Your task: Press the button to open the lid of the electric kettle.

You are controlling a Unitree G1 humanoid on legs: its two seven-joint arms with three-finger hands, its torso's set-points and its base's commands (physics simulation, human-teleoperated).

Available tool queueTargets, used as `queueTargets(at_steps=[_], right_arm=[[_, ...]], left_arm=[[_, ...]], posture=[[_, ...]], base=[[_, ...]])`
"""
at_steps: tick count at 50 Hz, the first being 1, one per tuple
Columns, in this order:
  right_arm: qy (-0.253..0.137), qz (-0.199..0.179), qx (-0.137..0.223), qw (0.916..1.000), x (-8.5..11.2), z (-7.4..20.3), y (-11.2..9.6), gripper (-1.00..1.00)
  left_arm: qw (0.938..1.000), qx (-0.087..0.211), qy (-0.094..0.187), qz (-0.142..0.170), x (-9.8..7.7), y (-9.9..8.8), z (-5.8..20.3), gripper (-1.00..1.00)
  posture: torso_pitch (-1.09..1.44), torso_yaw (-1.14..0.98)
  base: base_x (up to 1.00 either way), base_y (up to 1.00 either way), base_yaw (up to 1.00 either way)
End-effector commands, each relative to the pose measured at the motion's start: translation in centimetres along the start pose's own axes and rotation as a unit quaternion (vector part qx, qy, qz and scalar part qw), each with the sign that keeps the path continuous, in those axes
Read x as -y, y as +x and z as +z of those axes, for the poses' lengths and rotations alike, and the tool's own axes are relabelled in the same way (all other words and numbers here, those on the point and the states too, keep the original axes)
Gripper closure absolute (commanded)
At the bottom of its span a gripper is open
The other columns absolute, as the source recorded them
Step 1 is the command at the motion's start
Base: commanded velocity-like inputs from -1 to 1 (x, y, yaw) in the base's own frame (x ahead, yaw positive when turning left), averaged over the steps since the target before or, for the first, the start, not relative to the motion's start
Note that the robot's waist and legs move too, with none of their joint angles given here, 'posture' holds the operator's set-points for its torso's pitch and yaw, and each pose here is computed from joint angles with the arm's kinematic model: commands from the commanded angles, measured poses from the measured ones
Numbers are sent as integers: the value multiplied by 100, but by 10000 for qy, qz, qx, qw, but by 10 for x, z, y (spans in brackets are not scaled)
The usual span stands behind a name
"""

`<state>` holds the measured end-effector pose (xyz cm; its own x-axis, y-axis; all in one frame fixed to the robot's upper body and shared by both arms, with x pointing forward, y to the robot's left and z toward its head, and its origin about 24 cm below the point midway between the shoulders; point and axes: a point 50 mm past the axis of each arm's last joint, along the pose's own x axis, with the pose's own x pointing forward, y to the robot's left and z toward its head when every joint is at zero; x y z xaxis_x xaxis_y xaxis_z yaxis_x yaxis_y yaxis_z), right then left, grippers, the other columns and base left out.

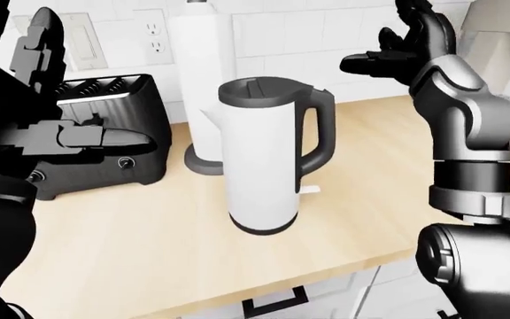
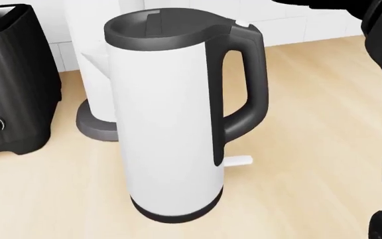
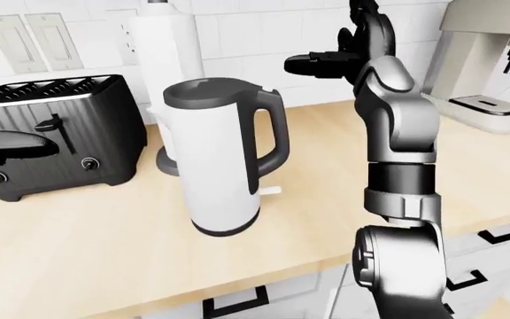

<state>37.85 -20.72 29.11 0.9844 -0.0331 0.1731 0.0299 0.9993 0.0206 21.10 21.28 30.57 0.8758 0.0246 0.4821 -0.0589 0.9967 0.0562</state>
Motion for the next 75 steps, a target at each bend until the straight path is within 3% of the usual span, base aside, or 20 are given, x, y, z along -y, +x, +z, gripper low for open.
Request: queueTargets(at_steps=[1, 32, 75], right_arm=[[-39, 69, 492, 9988, -3, 24, -3, -100], [-147, 417, 487, 9978, -26, 26, 3, -100], [-176, 622, 358, 9973, -34, 18, 0, -100]], left_arm=[[9996, 270, 23, 70, -2, 1, 9, -100], [9996, 283, 2, 61, -2, 1, 11, -100], [9996, 277, 6, 55, -2, 1, 11, -100]], posture=[[-37, 0], [-37, 0], [-37, 0]], base=[[0, 0, 0], [0, 0, 0], [0, 0, 0]])
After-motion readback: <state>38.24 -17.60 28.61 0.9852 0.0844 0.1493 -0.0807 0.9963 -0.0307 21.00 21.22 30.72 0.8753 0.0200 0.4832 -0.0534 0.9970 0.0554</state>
